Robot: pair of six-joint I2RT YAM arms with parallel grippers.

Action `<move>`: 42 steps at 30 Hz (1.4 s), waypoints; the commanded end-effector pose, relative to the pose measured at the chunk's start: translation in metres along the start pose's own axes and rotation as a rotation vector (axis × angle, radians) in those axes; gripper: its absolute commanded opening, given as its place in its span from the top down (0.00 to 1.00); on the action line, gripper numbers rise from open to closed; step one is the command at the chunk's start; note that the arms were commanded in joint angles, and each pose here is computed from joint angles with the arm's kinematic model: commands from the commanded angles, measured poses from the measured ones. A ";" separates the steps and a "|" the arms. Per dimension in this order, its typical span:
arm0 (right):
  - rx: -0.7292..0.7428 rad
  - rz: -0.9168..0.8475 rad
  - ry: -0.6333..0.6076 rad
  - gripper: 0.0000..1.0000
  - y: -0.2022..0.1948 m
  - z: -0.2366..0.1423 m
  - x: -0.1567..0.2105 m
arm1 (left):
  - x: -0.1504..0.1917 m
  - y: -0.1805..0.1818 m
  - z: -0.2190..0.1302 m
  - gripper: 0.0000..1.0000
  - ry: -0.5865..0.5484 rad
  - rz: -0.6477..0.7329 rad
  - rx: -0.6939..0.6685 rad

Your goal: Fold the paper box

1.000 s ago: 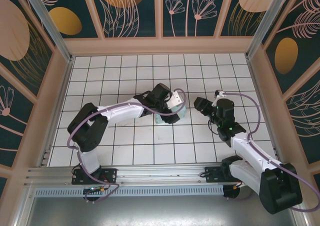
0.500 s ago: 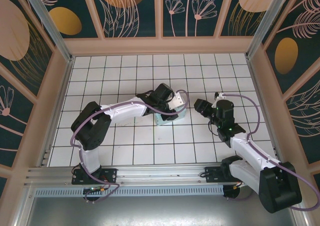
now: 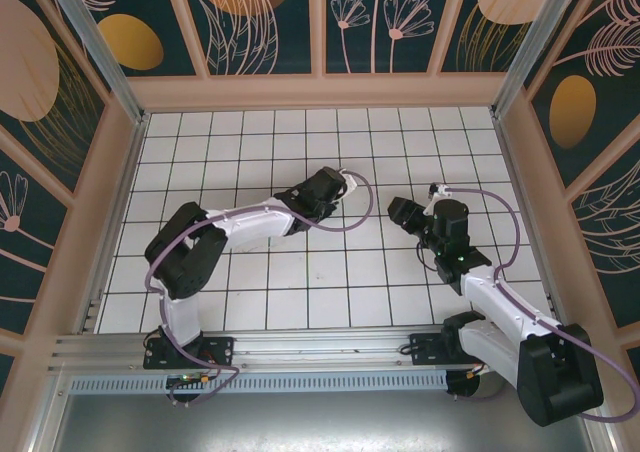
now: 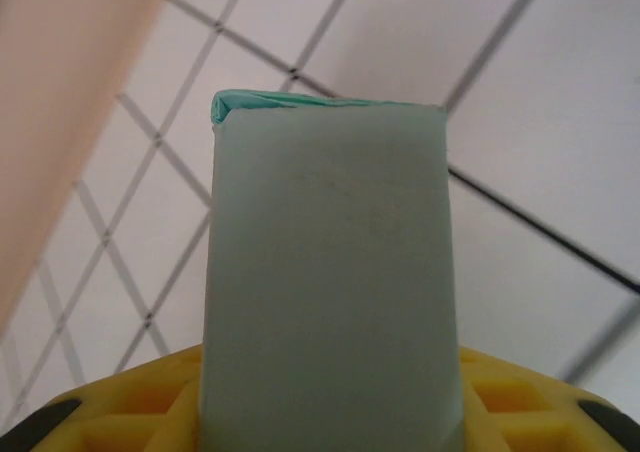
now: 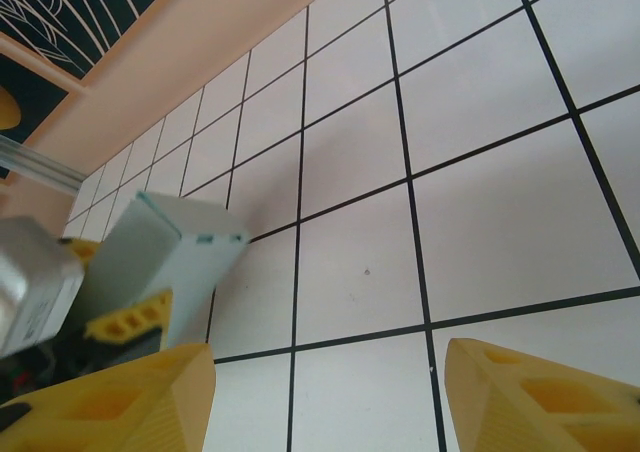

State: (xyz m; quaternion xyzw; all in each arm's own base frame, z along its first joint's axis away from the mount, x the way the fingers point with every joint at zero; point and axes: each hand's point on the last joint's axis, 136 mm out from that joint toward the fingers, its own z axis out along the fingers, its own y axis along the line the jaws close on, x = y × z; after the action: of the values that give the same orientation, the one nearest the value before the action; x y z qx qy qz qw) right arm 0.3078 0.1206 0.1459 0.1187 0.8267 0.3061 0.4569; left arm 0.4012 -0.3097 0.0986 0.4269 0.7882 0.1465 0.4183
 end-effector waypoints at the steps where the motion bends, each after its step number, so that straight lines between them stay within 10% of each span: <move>1: -0.022 -0.011 -0.020 0.38 0.002 -0.002 -0.004 | 0.000 0.033 0.018 0.61 0.057 -0.011 -0.229; 7: -0.024 -0.013 -0.005 0.38 0.001 -0.002 0.000 | 0.013 0.020 0.047 0.60 0.128 0.016 -0.272; 15: -0.015 -0.036 -0.029 0.37 0.000 -0.006 -0.006 | -0.017 0.012 0.022 0.01 -0.007 -0.192 -0.067; 23: 0.053 -0.185 -0.093 0.14 0.000 -0.005 -0.039 | -0.039 0.101 -0.051 0.01 -0.322 -0.592 0.031; 33: 0.294 -0.445 -0.412 0.04 -0.047 -0.022 -0.115 | 0.112 0.225 -0.084 0.01 -0.372 -0.979 -0.252; 42: 0.405 -0.466 -0.511 0.01 -0.110 -0.031 -0.103 | 0.223 0.235 -0.096 0.01 -0.224 -0.976 -0.583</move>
State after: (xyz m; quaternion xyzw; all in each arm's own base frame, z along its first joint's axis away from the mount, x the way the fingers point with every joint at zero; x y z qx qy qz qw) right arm 0.3470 -0.0168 0.1364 0.0913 0.7830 0.0117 0.6152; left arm 0.3945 0.0000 0.1619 -0.0779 0.8038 0.0595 0.5867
